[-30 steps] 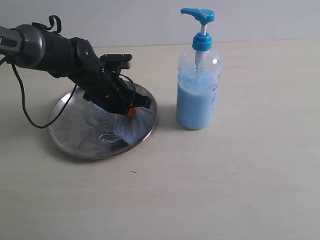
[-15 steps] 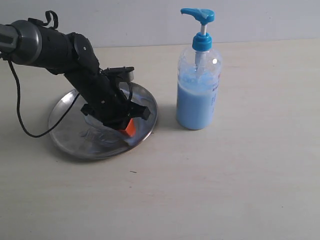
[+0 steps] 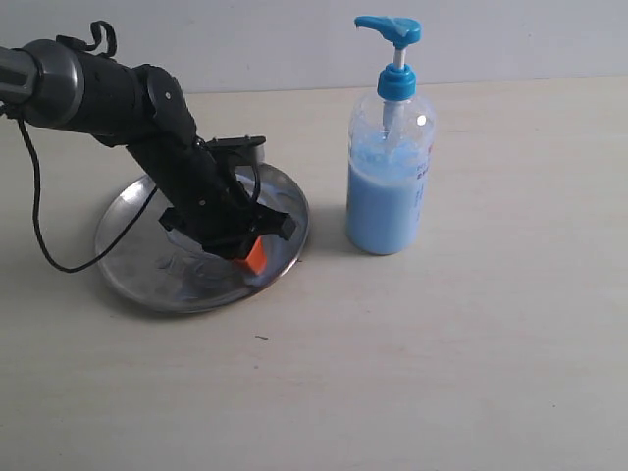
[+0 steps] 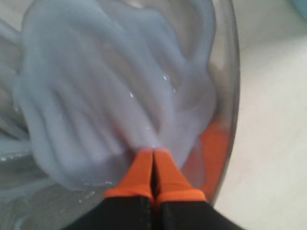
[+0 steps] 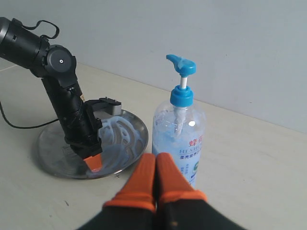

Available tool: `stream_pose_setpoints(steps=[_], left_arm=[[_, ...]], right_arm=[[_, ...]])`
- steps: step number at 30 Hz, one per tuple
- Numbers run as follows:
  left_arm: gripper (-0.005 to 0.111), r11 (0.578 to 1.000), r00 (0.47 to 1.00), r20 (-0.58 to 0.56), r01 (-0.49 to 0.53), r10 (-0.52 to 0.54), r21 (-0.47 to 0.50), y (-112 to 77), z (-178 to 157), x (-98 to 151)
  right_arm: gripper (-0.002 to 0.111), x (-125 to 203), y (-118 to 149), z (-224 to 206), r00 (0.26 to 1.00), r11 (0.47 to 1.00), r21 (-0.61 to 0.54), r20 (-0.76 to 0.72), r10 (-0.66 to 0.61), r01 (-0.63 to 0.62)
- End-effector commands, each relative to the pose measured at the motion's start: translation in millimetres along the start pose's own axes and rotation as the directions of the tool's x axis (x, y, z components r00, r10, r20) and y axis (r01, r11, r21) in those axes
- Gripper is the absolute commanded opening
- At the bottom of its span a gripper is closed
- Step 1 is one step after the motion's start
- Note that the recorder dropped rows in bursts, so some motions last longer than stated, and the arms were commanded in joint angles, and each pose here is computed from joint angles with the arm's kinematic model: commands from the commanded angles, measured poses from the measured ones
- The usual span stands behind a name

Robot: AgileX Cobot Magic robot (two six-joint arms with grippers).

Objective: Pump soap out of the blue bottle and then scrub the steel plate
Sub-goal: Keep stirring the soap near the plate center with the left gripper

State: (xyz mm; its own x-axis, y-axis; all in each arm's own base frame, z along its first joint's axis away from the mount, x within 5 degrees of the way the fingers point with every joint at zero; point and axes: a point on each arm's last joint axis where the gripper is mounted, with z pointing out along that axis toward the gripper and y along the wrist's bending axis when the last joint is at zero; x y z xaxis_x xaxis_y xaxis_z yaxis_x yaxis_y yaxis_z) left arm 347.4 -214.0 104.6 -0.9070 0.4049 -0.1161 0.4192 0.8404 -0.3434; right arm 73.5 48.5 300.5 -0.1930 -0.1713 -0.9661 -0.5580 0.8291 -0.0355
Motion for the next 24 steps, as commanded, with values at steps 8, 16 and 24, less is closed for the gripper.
stream_pose_setpoints(steps=[8,16,24], left_arm=[[0.0,0.997,0.986,0.166,0.004,0.009,-0.08,8.6,4.4,-13.8],[0.0,0.996,0.98,0.197,0.004,0.014,-0.091,9.5,3.8,-16.7],[0.0,0.997,0.991,0.137,0.001,0.009,-0.073,8.0,4.9,-11.2]], right_arm=[[0.0,0.9,0.1,0.3,1.0,1.0,0.0,0.003,0.007,-0.007],[0.0,0.9,0.1,0.3,1.0,1.0,0.0,0.003,0.007,-0.007],[0.0,2.8,0.5,0.2,1.0,1.0,-0.005,-0.018,0.007,-0.007]])
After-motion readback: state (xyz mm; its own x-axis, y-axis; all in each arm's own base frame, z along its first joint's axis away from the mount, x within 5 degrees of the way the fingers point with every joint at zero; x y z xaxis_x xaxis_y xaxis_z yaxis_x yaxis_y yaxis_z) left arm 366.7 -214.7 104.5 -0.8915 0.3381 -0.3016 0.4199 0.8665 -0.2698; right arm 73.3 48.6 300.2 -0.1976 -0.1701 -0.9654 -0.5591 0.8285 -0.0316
